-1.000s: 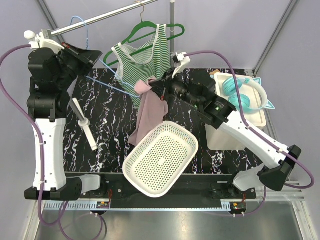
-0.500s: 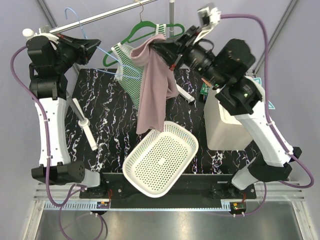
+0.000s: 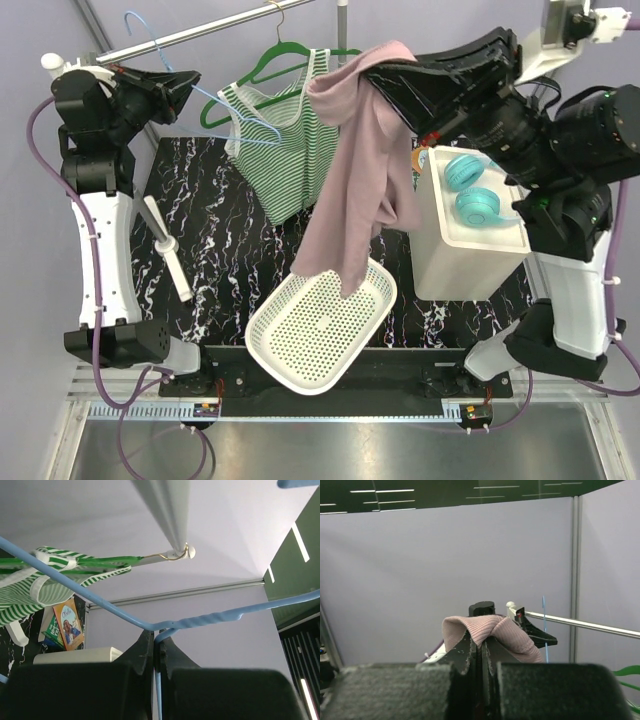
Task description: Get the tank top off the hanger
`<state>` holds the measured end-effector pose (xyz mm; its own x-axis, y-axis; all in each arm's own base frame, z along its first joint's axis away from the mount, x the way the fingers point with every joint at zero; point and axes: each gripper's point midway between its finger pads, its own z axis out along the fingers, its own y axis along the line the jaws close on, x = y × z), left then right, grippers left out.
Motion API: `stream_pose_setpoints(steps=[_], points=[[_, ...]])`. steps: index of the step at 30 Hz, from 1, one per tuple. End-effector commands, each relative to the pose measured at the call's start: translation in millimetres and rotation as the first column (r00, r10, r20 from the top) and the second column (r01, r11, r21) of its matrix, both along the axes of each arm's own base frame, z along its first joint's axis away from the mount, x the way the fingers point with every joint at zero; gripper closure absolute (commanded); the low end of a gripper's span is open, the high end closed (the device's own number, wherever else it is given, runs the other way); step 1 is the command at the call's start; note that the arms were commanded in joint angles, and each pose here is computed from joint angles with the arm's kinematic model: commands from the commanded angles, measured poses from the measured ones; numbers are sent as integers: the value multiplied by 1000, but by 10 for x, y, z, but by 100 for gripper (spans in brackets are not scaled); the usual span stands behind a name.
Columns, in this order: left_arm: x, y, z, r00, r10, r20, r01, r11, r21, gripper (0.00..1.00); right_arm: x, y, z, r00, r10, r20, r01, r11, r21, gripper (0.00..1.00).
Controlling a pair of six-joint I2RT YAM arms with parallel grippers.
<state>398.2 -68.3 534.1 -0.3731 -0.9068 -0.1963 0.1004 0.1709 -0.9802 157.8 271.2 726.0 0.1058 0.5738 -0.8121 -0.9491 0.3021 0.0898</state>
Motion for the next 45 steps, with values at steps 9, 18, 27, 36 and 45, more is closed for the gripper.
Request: stream_pose_setpoints(steps=[9, 18, 27, 36, 45], points=[[-56, 227, 94, 989, 148, -21, -149, 982, -115, 100, -554, -351, 43, 993, 120, 23, -121, 993, 19, 100], [2, 346, -116, 971, 215, -102, -230, 960, -159, 100, -566, -298, -41, 988, 156, -15, -156, 988, 5, 100], [-78, 355, -283, 966, 234, -110, -243, 967, -76, 89, -383, -158, -207, 988, 134, -72, -135, 991, -21, 100], [-442, 319, -141, 967, 237, 89, -248, 958, 142, 35, -123, 130, -462, 975, 137, -174, -150, 987, -59, 100], [-935, 141, -357, 980, 159, 121, -184, 955, 232, 29, -1, 277, -998, 940, 131, -316, -178, 976, -124, 100]])
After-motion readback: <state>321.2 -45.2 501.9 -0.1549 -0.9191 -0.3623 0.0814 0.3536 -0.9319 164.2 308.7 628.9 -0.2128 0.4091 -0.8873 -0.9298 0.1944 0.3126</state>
